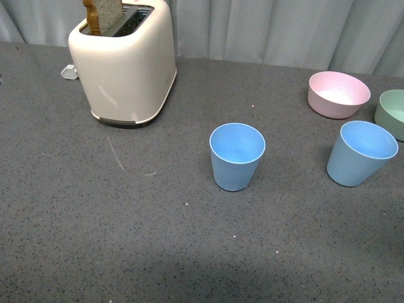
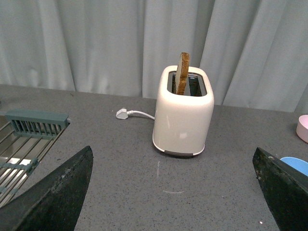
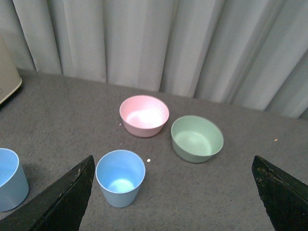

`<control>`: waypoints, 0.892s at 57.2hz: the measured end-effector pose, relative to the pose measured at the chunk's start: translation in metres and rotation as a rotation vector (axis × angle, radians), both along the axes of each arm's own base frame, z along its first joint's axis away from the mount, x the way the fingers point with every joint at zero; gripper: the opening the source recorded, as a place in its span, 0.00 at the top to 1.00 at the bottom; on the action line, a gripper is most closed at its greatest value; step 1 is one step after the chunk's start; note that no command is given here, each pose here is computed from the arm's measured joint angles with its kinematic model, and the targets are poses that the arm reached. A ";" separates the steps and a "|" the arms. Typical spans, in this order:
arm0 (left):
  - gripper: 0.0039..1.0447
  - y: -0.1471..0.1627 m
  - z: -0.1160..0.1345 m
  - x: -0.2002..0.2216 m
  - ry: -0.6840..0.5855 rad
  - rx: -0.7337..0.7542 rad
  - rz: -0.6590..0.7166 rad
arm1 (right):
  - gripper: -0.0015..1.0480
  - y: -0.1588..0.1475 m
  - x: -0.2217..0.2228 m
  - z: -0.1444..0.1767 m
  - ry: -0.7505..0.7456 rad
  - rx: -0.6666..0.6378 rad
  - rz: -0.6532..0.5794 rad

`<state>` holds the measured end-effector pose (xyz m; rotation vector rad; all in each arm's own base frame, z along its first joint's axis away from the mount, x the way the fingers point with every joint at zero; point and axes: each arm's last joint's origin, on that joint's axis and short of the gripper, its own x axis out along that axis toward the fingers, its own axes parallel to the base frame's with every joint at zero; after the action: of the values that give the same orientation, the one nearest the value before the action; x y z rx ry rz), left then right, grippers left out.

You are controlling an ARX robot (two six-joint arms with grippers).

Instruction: Stack blue cups with both arms

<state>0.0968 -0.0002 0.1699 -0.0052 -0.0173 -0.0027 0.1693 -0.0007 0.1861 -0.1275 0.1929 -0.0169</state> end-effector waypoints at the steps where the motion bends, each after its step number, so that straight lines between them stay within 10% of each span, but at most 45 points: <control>1: 0.06 0.000 0.000 0.000 0.000 0.000 0.000 | 0.09 0.000 0.010 -0.001 0.037 0.014 0.002; 51: 0.06 0.000 0.000 0.000 0.000 0.000 0.000 | 0.09 0.010 0.185 -0.086 0.766 0.300 -0.208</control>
<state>0.0968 -0.0002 0.1699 -0.0052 -0.0173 -0.0027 0.3546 0.0097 0.1005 0.1941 0.9686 -0.1465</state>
